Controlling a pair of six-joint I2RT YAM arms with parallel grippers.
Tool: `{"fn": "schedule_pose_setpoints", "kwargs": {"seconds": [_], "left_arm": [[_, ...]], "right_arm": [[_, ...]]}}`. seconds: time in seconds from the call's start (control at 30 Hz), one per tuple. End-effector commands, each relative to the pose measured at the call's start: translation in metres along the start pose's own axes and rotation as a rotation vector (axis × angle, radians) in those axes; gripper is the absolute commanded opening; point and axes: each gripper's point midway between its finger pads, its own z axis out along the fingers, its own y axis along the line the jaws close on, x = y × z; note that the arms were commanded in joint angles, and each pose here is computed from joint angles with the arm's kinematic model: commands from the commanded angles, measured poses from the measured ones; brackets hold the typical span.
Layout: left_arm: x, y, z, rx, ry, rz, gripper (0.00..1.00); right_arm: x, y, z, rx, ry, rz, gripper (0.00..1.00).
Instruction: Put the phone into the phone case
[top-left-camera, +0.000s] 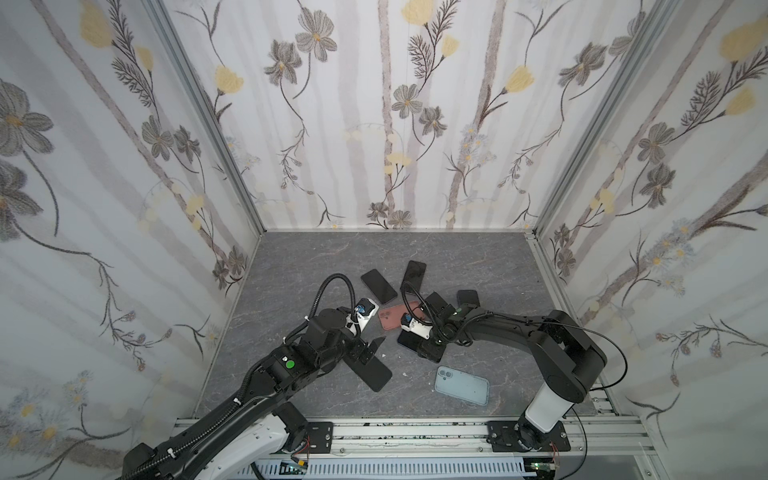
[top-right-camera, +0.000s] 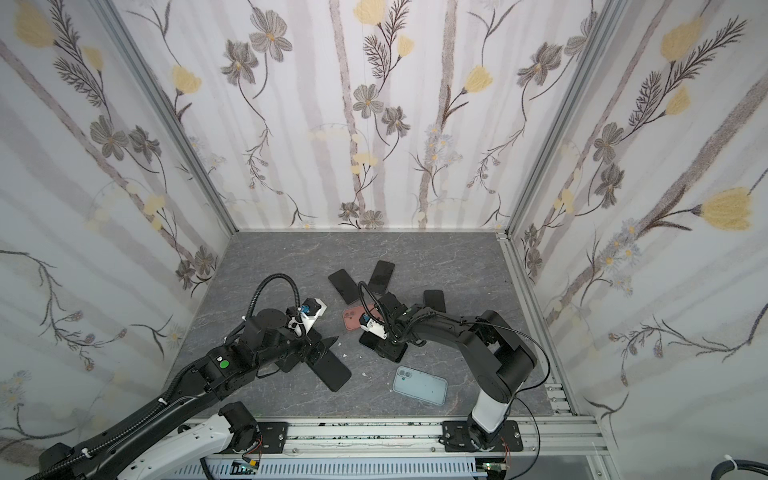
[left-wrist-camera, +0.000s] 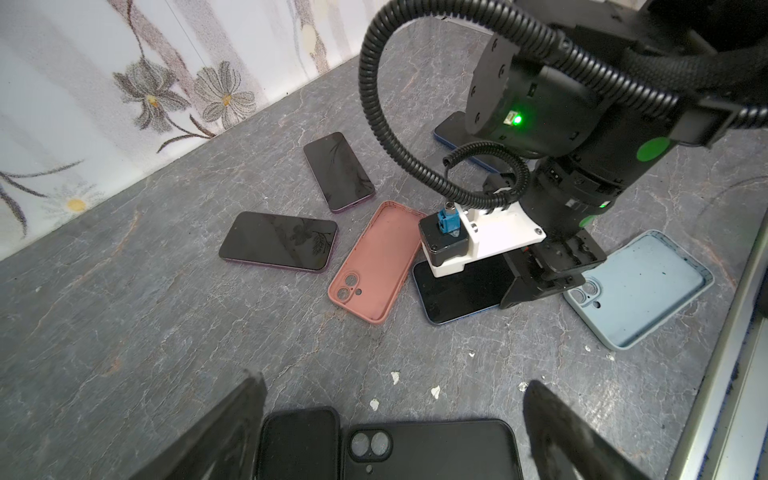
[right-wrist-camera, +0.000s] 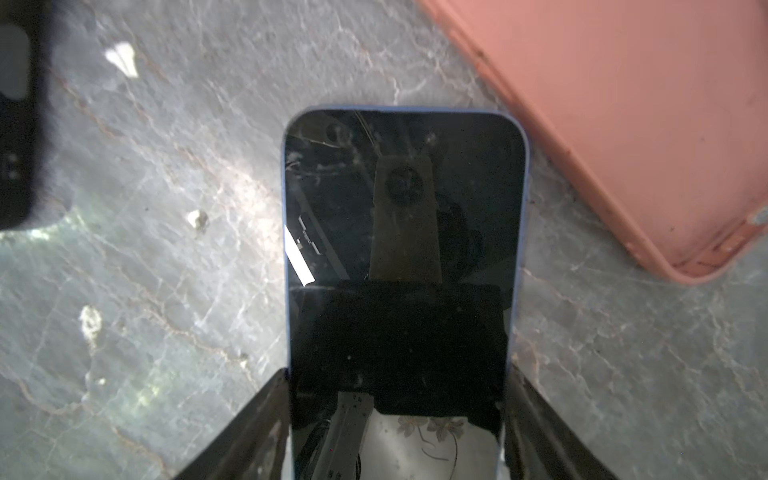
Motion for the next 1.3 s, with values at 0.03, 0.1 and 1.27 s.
{"fn": "schedule_pose_setpoints", "kwargs": {"seconds": [0.03,0.1,1.27], "left_arm": [[-0.009,0.004,-0.002,-0.024,-0.021,-0.019,0.96],[-0.011,0.005,-0.003,-0.026,-0.026,-0.036,0.96],[-0.056,-0.009,0.03,0.268,-0.003,-0.68,0.81]], "right_arm": [[0.011,0.004,-0.008,-0.005,0.04,-0.024,0.65],[0.008,0.003,-0.012,-0.001,0.027,-0.031,0.65],[-0.059,0.004,-0.114,0.054,-0.395,-0.063,0.6]]}}
